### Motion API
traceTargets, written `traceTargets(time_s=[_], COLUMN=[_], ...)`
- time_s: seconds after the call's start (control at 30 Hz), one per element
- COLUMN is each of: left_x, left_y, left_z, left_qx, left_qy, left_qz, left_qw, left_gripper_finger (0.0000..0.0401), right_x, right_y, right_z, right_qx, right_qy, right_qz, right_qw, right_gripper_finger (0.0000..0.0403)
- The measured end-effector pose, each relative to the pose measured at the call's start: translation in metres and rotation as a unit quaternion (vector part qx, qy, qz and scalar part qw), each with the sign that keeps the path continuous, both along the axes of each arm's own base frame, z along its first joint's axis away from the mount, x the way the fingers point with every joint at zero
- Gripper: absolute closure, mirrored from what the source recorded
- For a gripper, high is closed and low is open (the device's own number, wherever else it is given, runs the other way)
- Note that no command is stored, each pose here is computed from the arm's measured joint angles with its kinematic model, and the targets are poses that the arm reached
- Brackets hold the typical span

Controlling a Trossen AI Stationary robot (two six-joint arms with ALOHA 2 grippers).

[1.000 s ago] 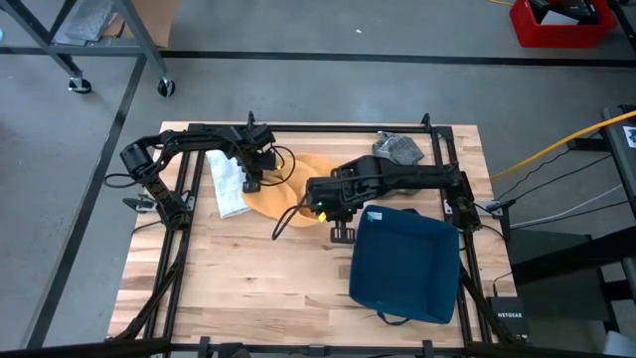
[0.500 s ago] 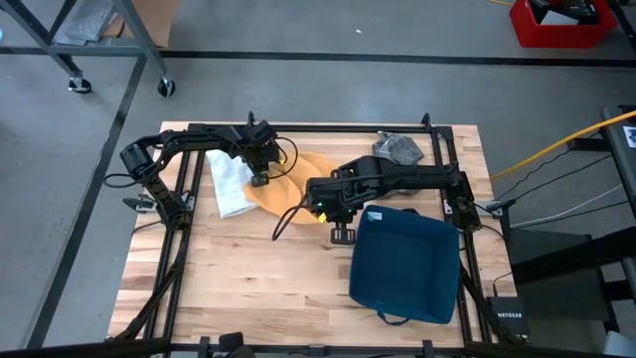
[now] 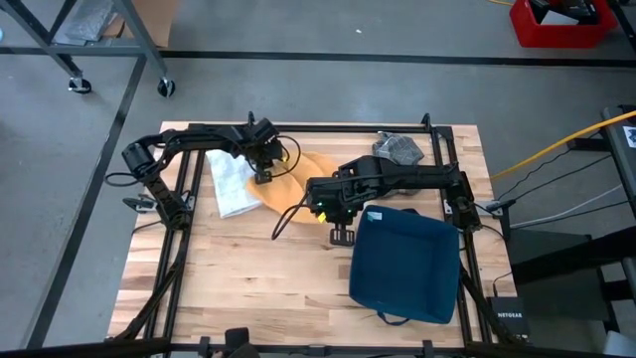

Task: Fold towel
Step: Fold the yellow towel

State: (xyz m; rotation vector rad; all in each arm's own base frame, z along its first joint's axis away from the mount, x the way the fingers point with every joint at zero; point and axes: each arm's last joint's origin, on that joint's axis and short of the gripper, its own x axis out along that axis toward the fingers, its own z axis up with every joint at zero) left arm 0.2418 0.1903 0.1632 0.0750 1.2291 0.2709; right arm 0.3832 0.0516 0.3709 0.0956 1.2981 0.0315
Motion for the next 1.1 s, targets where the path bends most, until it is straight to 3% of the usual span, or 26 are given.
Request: traceTargets(time_s=[0.1,0.23,0.43,0.73,0.93,1.1], left_x=[0.001,0.003,0.003,0.002,0.001,0.002], left_y=[0.002,0.005,0.005,0.004,0.000,0.000], left_z=[-0.010,-0.023,-0.026,0.006,0.014,0.014], left_qx=[-0.003,-0.012,-0.009,0.020,-0.028,-0.021], left_qy=[0.019,0.036,0.046,0.029,-0.008,-0.010], left_qz=[0.022,0.048,0.025,-0.051,-0.079,-0.107], left_qw=[1.000,0.998,0.999,0.998,0.996,0.994], left_gripper_finger=[0.0351,0.0282,0.0215,0.0226,0.0228,0.0228], right_x=[0.000,0.000,0.000,0.000,0.000,0.000], right_y=[0.000,0.000,0.000,0.000,0.000,0.000], right_z=[0.000,0.000,0.000,0.000,0.000,0.000], right_qx=[0.002,0.002,0.002,0.002,0.002,0.002], right_qy=[0.000,0.000,0.000,0.000,0.000,0.000], right_qz=[0.000,0.001,0.001,0.001,0.001,0.001], right_qw=[1.000,1.000,1.000,1.000,1.000,1.000], right_gripper_finger=[0.0391,0.0391,0.0391,0.0391,0.0391,0.0391])
